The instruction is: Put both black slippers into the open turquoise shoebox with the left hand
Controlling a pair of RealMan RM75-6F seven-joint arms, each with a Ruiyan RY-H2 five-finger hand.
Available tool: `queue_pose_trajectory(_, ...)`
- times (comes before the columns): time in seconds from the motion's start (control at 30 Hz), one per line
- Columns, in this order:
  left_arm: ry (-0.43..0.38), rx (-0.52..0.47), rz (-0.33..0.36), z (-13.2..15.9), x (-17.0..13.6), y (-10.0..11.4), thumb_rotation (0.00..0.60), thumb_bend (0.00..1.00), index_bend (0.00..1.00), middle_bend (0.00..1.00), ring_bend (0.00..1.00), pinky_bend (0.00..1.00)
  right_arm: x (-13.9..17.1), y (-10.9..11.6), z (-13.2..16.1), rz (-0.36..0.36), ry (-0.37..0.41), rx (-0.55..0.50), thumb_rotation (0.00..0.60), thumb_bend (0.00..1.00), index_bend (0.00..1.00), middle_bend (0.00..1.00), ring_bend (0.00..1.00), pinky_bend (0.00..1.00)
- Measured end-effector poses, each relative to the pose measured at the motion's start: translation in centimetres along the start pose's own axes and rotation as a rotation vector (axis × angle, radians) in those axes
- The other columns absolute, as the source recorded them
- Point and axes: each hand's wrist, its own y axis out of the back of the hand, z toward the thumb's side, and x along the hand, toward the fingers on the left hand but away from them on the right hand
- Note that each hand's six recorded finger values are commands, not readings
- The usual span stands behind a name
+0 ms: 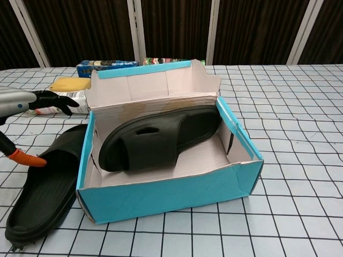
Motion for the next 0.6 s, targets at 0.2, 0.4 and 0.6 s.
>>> queue_pose_trajectory(0.2, 0.042, -0.008, -0.073, -0.8, 1.3, 0.5, 0.429, 0.15, 0.10, 0.20, 0.00, 0.13, 0.0, -0.1, 0.2, 0.007, 0.002, 0.002, 0.600, 0.31, 0.21, 0.10, 0.16, 0.04)
queue_pose_trajectory(0.4, 0.058, 0.064, -0.119, -0.9, 2.7, 0.5, 0.433, 0.18, 0.12, 0.18, 0.00, 0.13, -0.1, -0.2, 0.2, 0.012, -0.001, 0.005, 0.600, 0.31, 0.21, 0.10, 0.16, 0.04)
queue_pose_trajectory(0.6, 0.048, 0.071, -0.139, 0.1, 4.0, -0.4, 0.442, 0.21, 0.11, 0.17, 0.01, 0.13, -0.1, -0.4, 0.1, 0.020, -0.006, 0.006, 0.600, 0.31, 0.21, 0.10, 0.16, 0.04)
